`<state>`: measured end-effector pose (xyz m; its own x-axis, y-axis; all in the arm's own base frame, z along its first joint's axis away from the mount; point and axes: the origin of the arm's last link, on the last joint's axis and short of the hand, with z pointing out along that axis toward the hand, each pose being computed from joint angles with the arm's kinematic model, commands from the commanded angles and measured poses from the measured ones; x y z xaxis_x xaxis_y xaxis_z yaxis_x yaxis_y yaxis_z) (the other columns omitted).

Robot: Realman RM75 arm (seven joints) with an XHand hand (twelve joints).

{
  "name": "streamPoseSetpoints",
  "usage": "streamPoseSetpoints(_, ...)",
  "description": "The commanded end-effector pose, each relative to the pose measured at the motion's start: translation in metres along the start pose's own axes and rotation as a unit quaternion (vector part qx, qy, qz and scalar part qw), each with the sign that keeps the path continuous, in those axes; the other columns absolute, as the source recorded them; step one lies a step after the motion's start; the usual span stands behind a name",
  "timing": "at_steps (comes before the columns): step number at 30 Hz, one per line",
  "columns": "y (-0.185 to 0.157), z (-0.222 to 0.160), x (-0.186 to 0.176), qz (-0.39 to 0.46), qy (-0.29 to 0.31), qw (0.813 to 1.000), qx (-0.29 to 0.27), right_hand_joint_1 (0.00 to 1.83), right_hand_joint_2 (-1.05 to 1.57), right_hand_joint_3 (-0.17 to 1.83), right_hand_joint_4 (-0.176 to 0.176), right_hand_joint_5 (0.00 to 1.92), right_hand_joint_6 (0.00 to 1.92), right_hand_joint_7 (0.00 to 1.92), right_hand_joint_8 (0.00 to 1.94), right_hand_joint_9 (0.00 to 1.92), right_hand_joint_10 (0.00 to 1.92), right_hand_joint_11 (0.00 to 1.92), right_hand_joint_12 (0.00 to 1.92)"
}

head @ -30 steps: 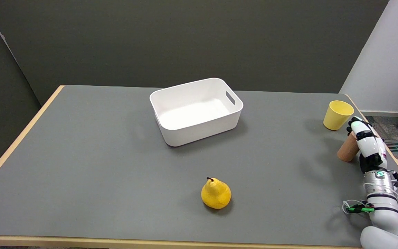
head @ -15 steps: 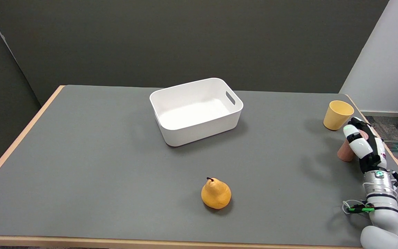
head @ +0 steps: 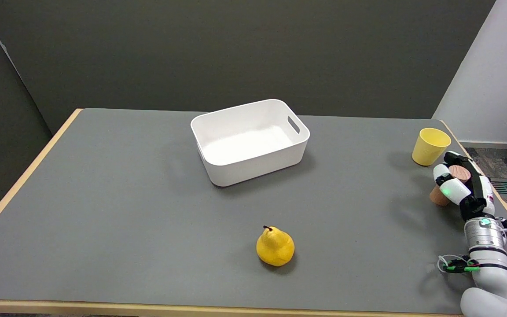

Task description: Pick up the wooden cylinder.

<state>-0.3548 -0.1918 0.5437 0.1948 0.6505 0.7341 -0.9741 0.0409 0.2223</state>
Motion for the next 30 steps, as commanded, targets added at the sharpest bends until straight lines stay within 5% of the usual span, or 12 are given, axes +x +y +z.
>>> streamPoseSetpoints(1,0.0018,0.0000,0.0035,-0.006,0.003,1.000,-0.002,0.89,0.82,0.97,-0.123,0.38,0.80,0.40,0.51,0.32,0.87,0.09,1.30)
streamPoseSetpoints(16,0.0029,0.0003,0.0031,-0.002,0.004,1.000,-0.008,1.06,1.04,0.88,-0.111,0.40,1.10,0.56,0.76,0.46,1.09,0.29,1.56)
streamPoseSetpoints(25,0.0037,0.0015,0.0015,-0.001,0.001,1.000,-0.012,1.26,1.02,0.96,-0.080,0.52,1.48,0.67,1.16,0.61,1.35,0.46,1.89)
streamPoseSetpoints(27,0.0036,0.0020,0.0009,-0.002,0.000,1.000,-0.011,1.30,1.04,0.92,-0.069,0.50,1.59,0.65,1.50,0.63,1.57,0.28,1.92)
streamPoseSetpoints(29,0.0034,0.0024,0.0007,-0.002,0.000,1.000,-0.011,1.22,1.12,0.64,-0.124,0.50,1.65,0.52,1.91,0.65,1.73,0.07,1.92)
streamPoseSetpoints(30,0.0032,0.0026,0.0005,-0.002,0.000,1.000,-0.010,1.23,1.10,0.67,-0.100,0.49,1.71,0.52,1.92,0.66,1.81,0.05,1.92)
